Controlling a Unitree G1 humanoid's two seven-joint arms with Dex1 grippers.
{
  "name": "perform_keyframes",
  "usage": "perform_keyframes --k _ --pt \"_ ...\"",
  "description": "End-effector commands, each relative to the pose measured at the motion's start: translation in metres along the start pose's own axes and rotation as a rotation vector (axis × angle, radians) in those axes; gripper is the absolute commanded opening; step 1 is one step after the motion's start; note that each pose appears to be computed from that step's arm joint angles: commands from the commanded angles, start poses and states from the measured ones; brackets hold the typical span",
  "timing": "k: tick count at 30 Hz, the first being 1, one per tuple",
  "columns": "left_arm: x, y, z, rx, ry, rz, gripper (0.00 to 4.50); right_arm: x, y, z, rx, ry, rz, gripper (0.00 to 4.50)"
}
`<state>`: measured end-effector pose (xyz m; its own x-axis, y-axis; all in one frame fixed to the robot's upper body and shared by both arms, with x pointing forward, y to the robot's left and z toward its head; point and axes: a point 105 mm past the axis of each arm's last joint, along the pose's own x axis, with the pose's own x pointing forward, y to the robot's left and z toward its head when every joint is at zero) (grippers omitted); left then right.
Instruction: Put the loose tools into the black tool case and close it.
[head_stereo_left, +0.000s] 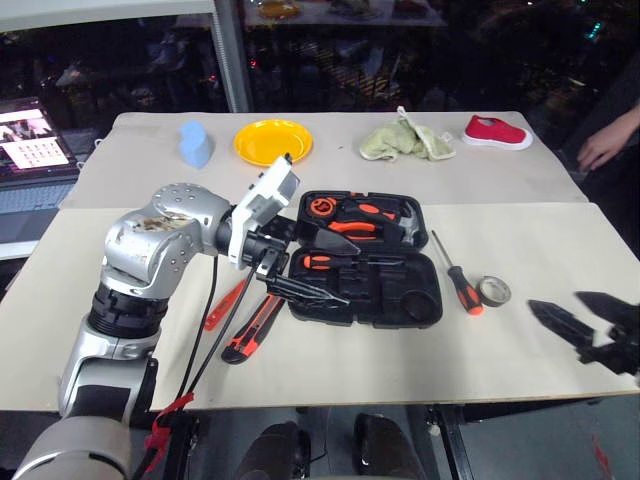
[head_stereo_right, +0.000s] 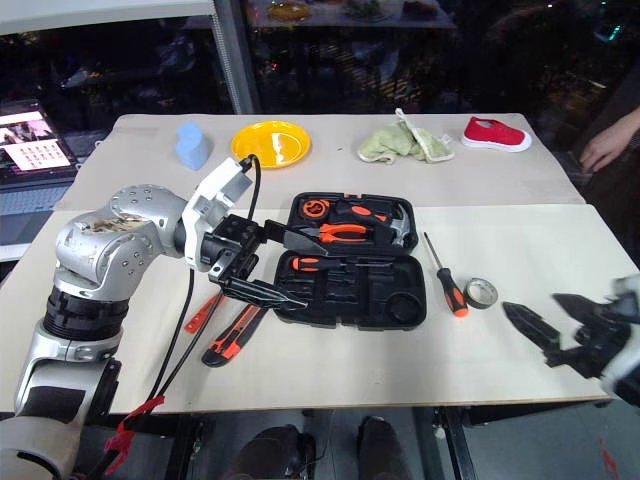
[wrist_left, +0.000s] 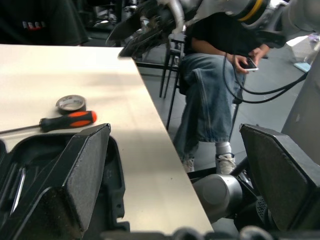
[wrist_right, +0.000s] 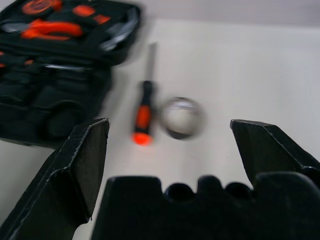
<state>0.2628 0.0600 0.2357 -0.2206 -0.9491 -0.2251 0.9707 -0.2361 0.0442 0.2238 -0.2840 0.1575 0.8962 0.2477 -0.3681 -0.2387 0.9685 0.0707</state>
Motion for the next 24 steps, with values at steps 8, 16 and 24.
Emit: perform_keyframes --k 8,16,24 --pt "-0.008 -0.001 0.002 0.048 0.049 0.070 4.44 0.046 0.013 -0.030 0.072 0.114 0.030 4.50" --pt "-0.011 0.000 0.003 0.055 0.059 0.093 4.44 0.061 0.016 -0.041 0.076 0.139 0.031 4.50" --pt "-0.012 0.001 0.002 0.069 0.070 0.103 4.44 0.075 0.010 -0.045 0.020 0.131 0.023 4.50"
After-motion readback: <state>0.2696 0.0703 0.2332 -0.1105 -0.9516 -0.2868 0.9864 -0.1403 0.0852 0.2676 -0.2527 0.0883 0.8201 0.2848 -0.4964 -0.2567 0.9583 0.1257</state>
